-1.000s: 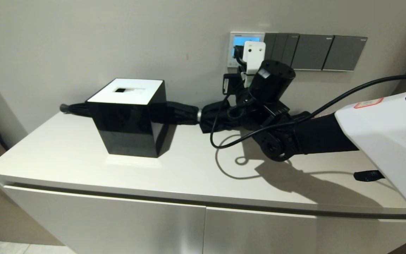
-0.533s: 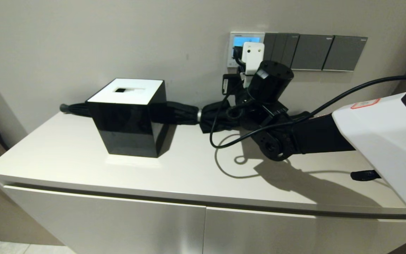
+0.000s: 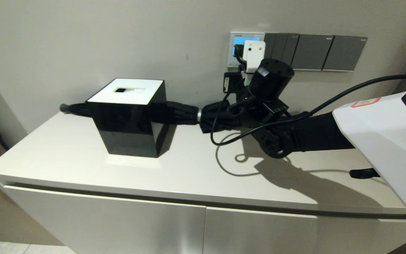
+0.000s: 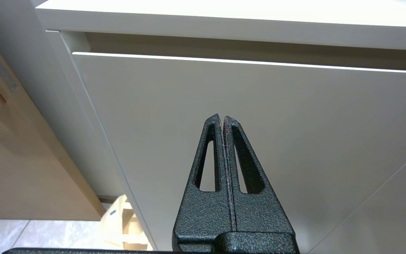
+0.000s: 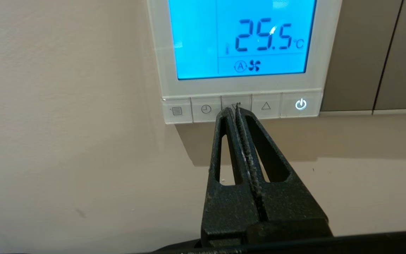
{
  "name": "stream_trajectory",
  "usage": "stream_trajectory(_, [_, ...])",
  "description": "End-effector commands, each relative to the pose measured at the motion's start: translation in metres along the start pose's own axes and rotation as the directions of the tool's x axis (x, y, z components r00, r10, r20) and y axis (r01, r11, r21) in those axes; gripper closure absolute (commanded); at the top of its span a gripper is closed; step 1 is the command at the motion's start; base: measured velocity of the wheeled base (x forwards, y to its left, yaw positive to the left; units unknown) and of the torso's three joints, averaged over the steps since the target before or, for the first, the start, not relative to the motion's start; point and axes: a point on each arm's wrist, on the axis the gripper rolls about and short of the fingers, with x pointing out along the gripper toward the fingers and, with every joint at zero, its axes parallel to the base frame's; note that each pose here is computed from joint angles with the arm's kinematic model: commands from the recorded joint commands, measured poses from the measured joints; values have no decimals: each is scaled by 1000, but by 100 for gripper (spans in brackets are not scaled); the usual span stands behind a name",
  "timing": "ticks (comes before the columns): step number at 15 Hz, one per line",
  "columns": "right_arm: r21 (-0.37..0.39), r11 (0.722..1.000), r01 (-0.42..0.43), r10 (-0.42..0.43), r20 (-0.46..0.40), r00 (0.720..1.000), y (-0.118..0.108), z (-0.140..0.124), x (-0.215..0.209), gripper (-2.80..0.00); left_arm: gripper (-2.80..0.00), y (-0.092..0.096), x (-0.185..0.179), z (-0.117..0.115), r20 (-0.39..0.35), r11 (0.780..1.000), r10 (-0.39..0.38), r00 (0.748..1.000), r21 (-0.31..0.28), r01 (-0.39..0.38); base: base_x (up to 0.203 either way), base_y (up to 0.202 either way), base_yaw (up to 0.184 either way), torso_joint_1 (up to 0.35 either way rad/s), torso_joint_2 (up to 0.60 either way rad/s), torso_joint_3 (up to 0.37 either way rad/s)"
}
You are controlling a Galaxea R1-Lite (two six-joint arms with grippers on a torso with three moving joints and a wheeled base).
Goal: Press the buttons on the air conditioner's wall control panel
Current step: Press the temperature decrease button
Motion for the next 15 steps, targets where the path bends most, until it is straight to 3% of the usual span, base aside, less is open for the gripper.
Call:
stream_trajectory(1, [9, 1000, 4, -4, 12, 1000, 1, 4, 1, 0, 0, 0, 0, 0, -2, 1000, 0, 1000, 0, 0, 0, 0, 0, 0, 0, 0])
stream_trajectory(15, [-4, 1000, 4, -4, -2, 1000, 3, -4, 6, 0, 0, 0, 0, 0, -2, 1000, 0, 1000, 0, 0, 0, 0, 0, 0, 0, 0])
